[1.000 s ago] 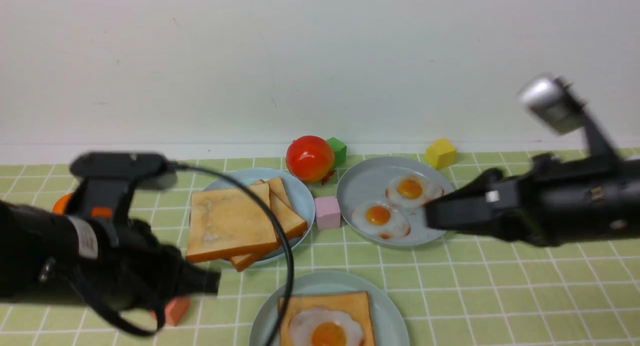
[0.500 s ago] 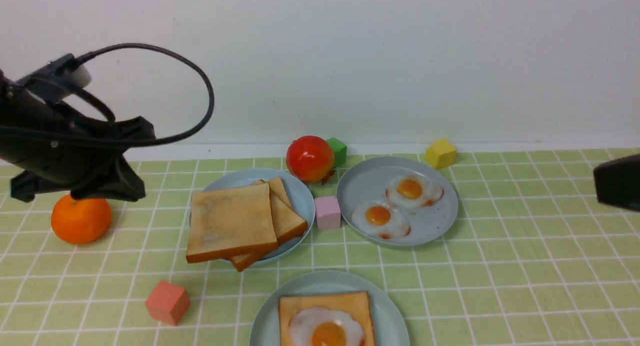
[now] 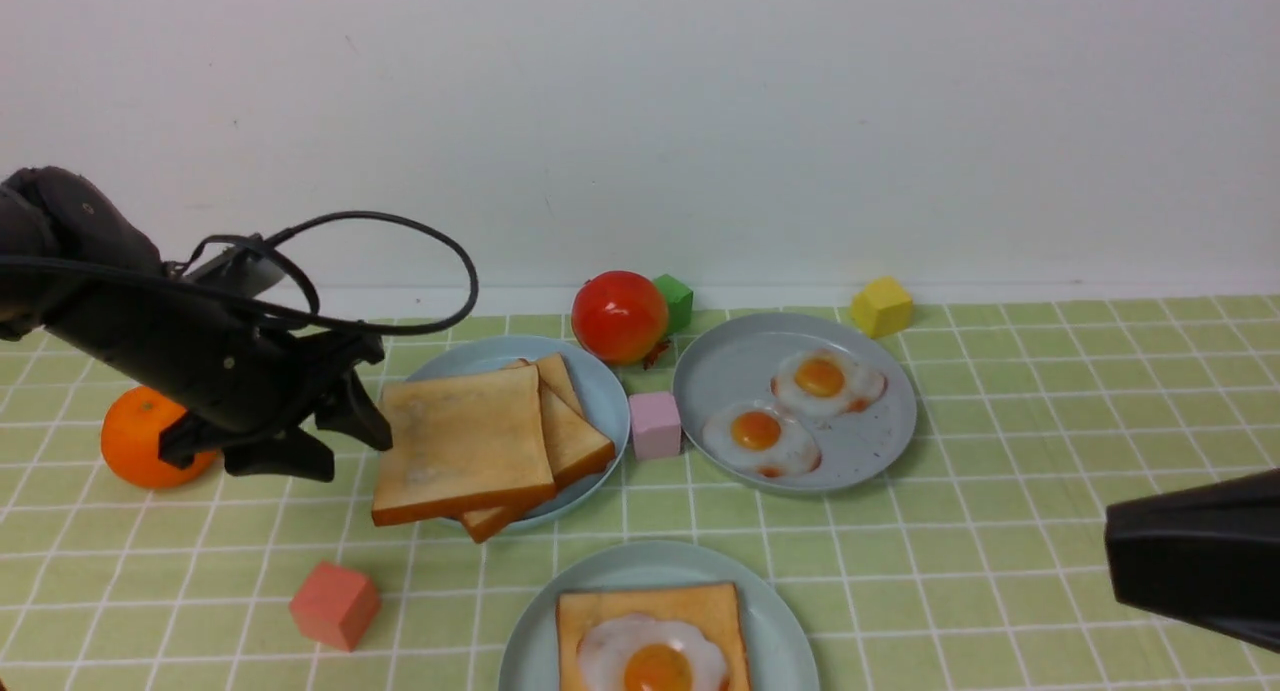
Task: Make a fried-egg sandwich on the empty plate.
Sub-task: Use the left arm to grab a slice of bread, then use the left arm to place a slice of bread on the fried egg in the middle
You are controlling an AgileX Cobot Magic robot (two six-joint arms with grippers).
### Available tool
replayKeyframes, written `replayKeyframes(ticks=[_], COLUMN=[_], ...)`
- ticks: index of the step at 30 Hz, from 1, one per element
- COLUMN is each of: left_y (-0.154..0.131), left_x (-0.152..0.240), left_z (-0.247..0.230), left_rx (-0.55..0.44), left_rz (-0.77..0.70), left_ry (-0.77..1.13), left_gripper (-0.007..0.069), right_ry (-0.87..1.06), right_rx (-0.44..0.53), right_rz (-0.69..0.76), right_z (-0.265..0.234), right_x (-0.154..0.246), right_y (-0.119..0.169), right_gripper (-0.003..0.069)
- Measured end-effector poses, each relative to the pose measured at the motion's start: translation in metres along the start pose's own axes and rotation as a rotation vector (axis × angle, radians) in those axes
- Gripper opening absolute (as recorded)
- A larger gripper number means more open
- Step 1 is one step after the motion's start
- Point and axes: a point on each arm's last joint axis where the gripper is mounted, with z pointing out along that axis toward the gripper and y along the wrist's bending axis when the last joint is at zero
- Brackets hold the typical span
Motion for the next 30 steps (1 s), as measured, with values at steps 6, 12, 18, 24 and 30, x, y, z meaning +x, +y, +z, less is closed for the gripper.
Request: replayKeyframes(ticks=[6,12,18,24,30], left_y=[0.004,0.006,0.0,-0.028,-0.072], left_x=[-0.001,-0.001,0.001,0.009,0.058], left_z=[0.024,0.028,0.013,-0.042,-0.068], left_rx=[0.07,0.086,0.083,0.144,0.285], left_rz=[0.038,0.056,0.106,0.186,0.241], left_ry=[0.033,0.045,0.053,0.0,0.001], left_gripper=[0.0355,0.0171,0.0036,0.0036,0.0036], right_ry=[-0.02,0.027,0.064,0.082,0.126], right_rx=[0.025,0.093,0.147,0.173,0.23], right_rz=[0.078,0.185,0.2,0.188,0.138], right_z=[0.001,0.002,0.001,0.001,0.0], right_x=[-0.001,0.007,0.011,0.012,0.016], right_y=[-0.003,-0.01,-0.014,-0.016,-0.022], right_gripper=[-0.0001,0.0004,0.0007,0.0013,0.002])
